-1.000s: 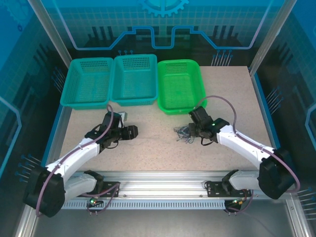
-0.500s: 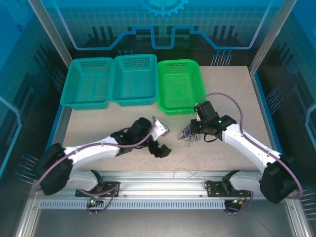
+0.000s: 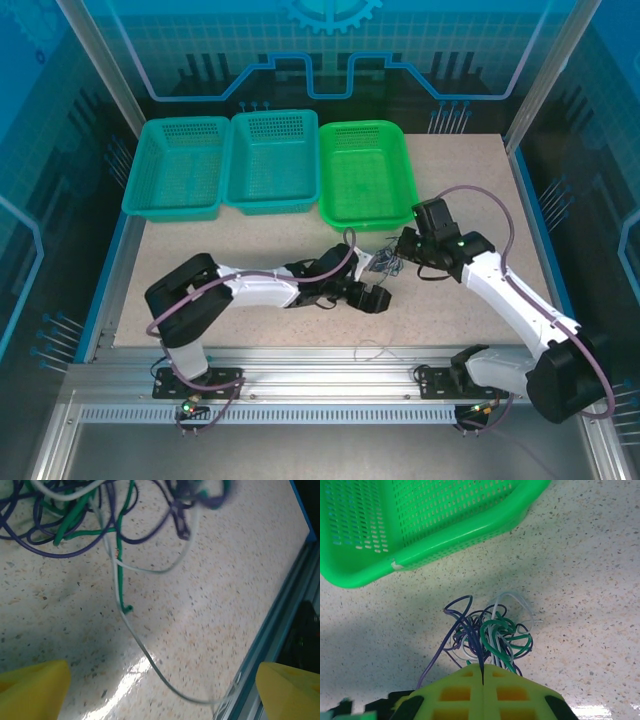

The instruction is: Untangle the cables

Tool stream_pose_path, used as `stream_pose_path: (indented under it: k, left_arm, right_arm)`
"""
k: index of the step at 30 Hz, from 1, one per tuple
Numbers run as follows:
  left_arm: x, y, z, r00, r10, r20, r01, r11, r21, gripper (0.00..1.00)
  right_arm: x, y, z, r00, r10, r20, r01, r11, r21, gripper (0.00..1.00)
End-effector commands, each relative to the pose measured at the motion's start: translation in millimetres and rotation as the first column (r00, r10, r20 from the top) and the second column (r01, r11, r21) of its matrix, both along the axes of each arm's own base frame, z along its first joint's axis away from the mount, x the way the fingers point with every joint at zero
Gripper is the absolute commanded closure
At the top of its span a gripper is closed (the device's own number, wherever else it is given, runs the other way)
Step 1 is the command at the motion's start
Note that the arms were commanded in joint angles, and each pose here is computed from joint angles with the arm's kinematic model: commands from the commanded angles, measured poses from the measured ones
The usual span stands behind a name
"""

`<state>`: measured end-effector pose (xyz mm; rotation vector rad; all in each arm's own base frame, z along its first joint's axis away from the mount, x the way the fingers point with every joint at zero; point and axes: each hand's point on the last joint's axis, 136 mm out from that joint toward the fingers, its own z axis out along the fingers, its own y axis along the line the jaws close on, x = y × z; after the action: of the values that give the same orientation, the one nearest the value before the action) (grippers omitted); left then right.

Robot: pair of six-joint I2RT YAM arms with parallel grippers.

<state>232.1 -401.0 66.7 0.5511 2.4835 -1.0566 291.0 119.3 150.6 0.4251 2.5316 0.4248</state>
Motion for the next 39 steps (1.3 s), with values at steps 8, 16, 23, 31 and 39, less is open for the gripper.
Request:
stream_pose_path:
  k: [8,16,23,31,39]
  left_arm:
    - [15,-27,-18,0.975,0.119,-0.189,-0.127,0.991,-0.03,0.58]
    - [24,14,12,0.984,0.149,-0.095,-0.144,0.988,0.057,1.0]
    - [31,44,34,0.999,0.047,-0.019,-0.043,0.986,0.163,1.0]
    - [34,50,35,0.998,-0.034,0.054,0.021,0.974,0.227,1.0]
    - [24,57,20,0.995,-0.077,0.057,0.061,0.968,0.244,1.0]
  right_arm:
    - [2,-15,22,0.994,-0.105,0.039,0.103,0.994,0.047,1.0]
    - [-11,-66,-16,0.967,-0.254,-0.008,0.253,0.966,-0.058,1.0]
    - [-28,-67,-37,0.99,-0.143,-0.019,0.142,0.989,-0.043,0.93]
    - [-50,-21,-13,0.98,0.185,0.066,-0.186,0.982,0.008,0.54]
    - [-45,44,-16,0.971,0.24,-0.008,-0.231,0.942,0.242,0.38]
